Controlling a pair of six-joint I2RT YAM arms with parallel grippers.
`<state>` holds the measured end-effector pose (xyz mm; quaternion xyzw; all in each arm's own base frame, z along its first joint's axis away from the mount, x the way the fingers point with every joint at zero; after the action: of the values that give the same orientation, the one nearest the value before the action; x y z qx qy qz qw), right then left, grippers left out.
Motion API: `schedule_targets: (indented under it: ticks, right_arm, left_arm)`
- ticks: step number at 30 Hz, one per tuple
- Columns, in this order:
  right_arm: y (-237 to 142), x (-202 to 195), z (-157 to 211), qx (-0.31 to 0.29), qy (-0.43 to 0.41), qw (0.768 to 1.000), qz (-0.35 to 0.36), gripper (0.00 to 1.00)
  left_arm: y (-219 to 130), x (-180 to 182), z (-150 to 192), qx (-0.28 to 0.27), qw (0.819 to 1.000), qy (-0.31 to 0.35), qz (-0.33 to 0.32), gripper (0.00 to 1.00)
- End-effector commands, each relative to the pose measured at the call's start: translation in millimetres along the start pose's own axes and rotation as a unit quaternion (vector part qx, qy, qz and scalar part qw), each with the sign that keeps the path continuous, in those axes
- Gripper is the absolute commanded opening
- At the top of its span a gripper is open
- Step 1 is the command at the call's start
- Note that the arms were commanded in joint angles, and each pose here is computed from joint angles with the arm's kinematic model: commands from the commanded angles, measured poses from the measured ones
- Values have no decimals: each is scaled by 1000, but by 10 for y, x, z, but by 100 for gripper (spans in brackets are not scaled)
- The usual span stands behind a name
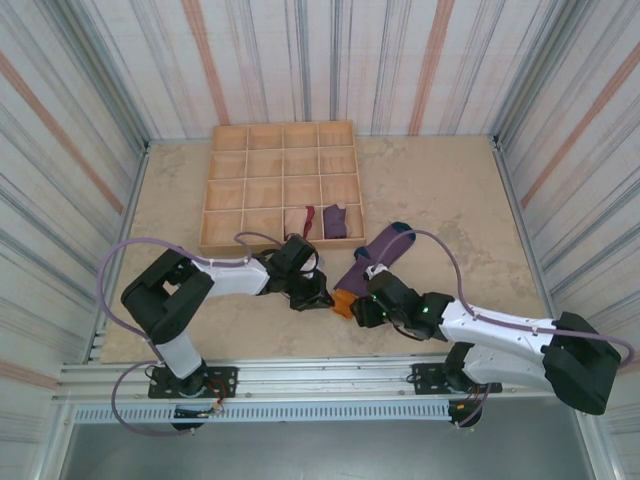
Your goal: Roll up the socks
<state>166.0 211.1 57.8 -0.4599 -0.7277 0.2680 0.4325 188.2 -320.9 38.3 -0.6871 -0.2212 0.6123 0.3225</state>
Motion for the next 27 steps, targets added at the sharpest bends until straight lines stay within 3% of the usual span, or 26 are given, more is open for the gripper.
schedule_targets:
  ticks: [1,6,13,27]
  right_arm:
    - [49,130,37,2,-20,999,-26,75]
    - [110,223,77,11,-43,998,-45,81]
    - [171,286,103,29,-71,996,-50,82]
    - [267,164,34,-17,-139,989,57,66]
  left_arm:
    - [21,-65,29,14,1000,-6,17,4]
    - [26,-103,3,19,999,-15,31,0]
    - [43,-142,-80,21,997,-36,64,0]
    - [35,-242,-159,28,994,-52,96,0]
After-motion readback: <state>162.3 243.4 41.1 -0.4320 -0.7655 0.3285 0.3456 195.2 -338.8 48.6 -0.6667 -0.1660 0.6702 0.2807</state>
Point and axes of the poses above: each hand's point on the last joint's axis, 136 mm out from that joint toward the fingers, its own y axis out along the fingers, its own x axis along the line the jaws close on, z = x × y, the point moved 1 cm from there along -y, back along the fingers, and after that the axes turned 12 degrees about y, right-handed, at the moved point
